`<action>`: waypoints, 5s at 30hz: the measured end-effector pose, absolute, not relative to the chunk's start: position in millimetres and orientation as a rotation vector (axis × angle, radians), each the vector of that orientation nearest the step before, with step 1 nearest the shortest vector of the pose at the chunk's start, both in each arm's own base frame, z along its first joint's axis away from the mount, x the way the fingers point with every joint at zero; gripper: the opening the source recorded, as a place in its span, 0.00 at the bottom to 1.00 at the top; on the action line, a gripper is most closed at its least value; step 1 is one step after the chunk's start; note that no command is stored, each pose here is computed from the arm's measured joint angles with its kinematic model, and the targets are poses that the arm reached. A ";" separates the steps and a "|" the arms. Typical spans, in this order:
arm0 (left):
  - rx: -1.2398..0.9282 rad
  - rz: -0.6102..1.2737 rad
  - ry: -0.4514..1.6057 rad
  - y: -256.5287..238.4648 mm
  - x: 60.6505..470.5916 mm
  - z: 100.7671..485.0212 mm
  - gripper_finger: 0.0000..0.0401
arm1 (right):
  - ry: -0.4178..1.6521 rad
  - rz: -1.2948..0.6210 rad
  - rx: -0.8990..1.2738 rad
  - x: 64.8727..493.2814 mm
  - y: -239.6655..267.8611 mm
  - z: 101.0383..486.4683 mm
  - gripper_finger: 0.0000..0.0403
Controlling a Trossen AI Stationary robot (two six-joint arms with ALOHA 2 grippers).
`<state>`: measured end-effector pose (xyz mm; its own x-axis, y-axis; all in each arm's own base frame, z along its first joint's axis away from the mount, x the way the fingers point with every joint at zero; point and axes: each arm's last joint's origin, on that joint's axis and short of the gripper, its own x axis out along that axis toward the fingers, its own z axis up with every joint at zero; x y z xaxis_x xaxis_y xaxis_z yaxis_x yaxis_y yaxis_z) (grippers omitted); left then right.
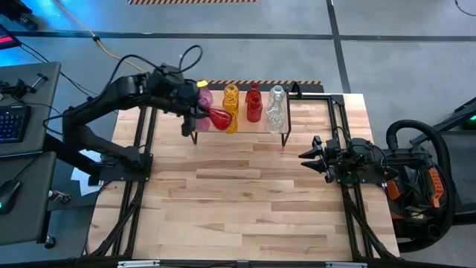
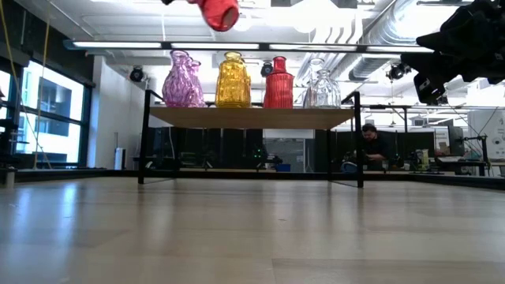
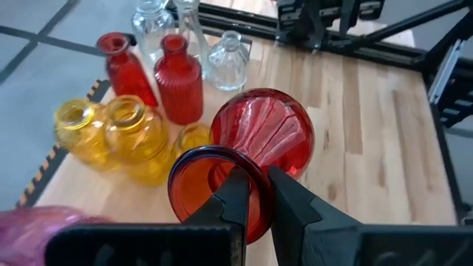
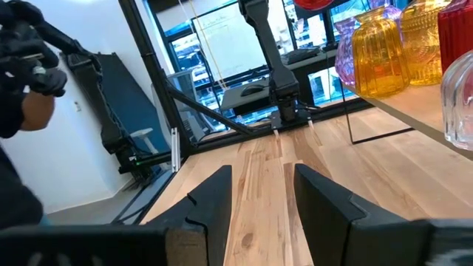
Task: Sort vases onto shelf
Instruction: Put the red vase on the shelf aligned with the other red vases
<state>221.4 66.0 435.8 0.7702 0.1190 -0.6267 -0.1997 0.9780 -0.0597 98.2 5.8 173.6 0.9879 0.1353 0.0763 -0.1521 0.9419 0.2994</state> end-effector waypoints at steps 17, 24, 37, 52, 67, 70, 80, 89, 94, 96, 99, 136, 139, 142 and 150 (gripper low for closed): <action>-0.157 0.138 0.607 52.9 285.6 441.0 0.05 | -0.064 0.087 0.336 98.4 4.0 173.6 0.32; -0.157 0.086 0.637 39.0 315.0 434.6 0.05 | -0.056 0.101 0.401 98.4 4.4 173.3 0.33; -0.179 0.017 0.739 9.8 363.2 401.2 0.05 | -0.040 0.156 0.354 98.3 6.1 172.6 0.71; -0.177 -0.030 0.867 -9.0 396.3 357.5 0.05 | -0.019 0.069 0.202 98.7 3.8 168.7 0.82; -0.165 -0.021 0.871 0.6 397.6 355.6 0.05 | -0.227 -0.132 1.071 97.2 -4.4 178.5 0.82; -0.161 -0.029 0.871 3.4 397.5 355.6 0.05 | -0.277 -0.090 1.124 96.3 -4.3 184.8 0.82; -0.154 -0.059 0.869 15.0 397.1 355.6 0.05 | -0.461 -0.038 0.953 87.3 -5.1 235.3 0.82; -0.142 -0.062 0.870 17.2 396.7 355.6 0.05 | -0.076 -0.132 0.651 127.4 -1.7 285.4 0.82; -0.139 -0.064 0.871 16.6 396.6 355.5 0.05 | 0.118 -0.127 0.498 158.9 0.7 308.9 0.82; -0.138 -0.065 0.871 16.4 396.6 355.5 0.05 | 0.169 -0.112 0.450 171.1 1.7 317.5 0.82; -0.138 -0.066 0.871 16.0 396.7 355.5 0.05 | 0.248 -0.123 0.393 186.7 2.0 325.4 0.82; -0.056 -0.099 0.867 16.1 396.4 355.7 0.05 | 0.587 0.052 0.439 291.7 -18.0 305.1 0.80; -0.056 -0.099 0.866 16.4 396.4 355.8 0.05 | 0.589 0.053 0.438 292.3 -18.0 304.5 0.76; -0.057 -0.097 0.867 17.3 396.3 355.7 0.05 | 0.591 0.053 0.439 292.6 -18.0 303.9 0.68; -0.056 -0.077 0.867 20.1 396.3 355.7 0.05 | 0.591 0.052 0.440 292.5 -18.1 304.0 0.45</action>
